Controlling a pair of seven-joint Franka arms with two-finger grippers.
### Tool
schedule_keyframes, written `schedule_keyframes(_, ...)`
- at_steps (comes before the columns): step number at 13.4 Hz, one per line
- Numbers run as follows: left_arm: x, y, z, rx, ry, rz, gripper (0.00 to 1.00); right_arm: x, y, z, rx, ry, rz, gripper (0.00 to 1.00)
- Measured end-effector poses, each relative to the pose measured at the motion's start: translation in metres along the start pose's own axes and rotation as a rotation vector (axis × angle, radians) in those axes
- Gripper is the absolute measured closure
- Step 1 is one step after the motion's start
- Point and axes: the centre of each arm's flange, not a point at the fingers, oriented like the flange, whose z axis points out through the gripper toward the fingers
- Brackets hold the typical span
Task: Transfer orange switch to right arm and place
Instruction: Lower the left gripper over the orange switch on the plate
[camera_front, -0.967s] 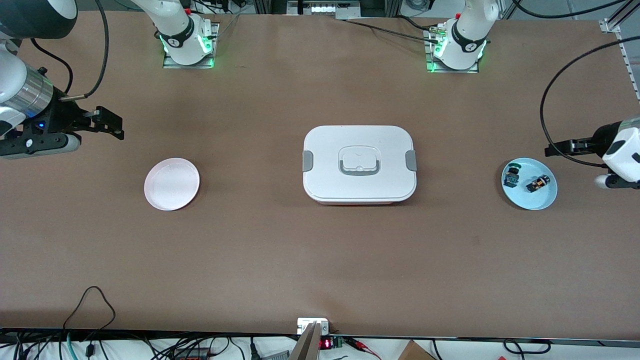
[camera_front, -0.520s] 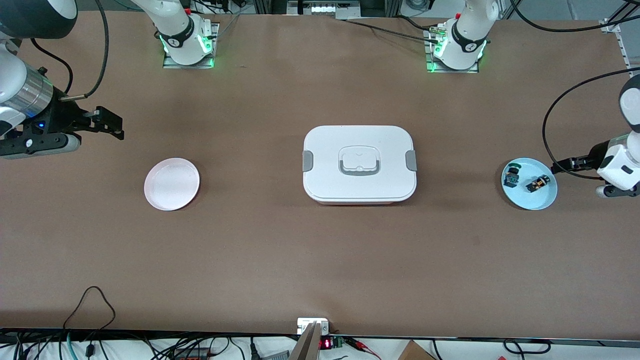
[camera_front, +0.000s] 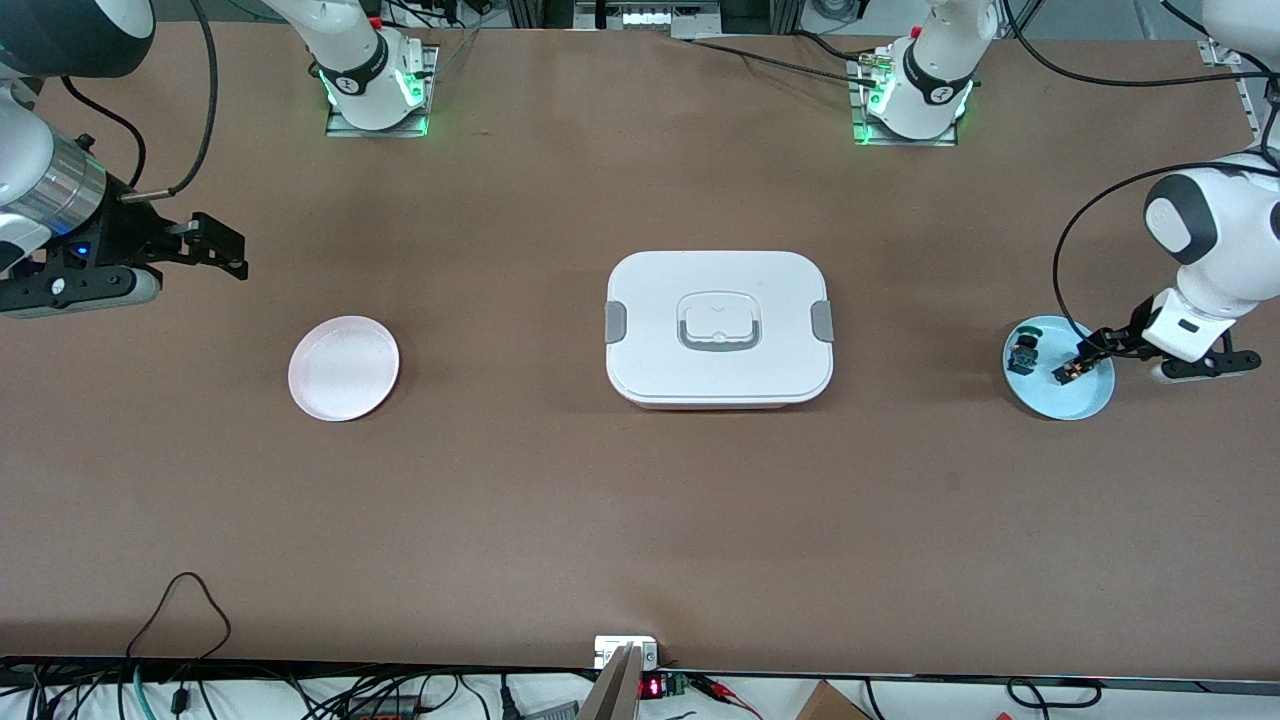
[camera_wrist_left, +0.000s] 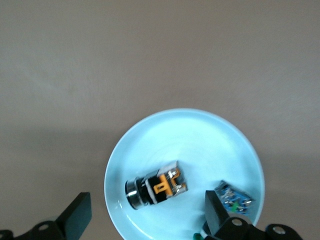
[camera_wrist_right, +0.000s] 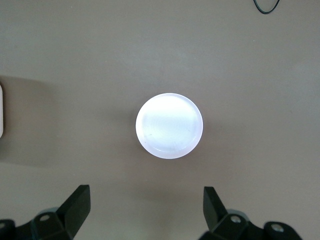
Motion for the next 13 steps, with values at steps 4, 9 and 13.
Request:
schedule_keyframes(4, -0.010, -0.009, 0.035, -0.041, -0.046, -0.121, 0.00, 0.000, 0.000, 0.000, 0.000, 0.000, 0.000, 0.00)
schedule_keyframes(9, 0.007, -0.008, 0.048, -0.071, -0.037, -0.169, 0.00, 0.001, 0.000, -0.001, 0.000, 0.006, 0.000, 0.00)
schedule_keyframes(13, 0.014, 0.006, 0.045, -0.103, -0.026, -0.182, 0.00, 0.003, 0.000, -0.003, -0.001, 0.031, 0.000, 0.00)
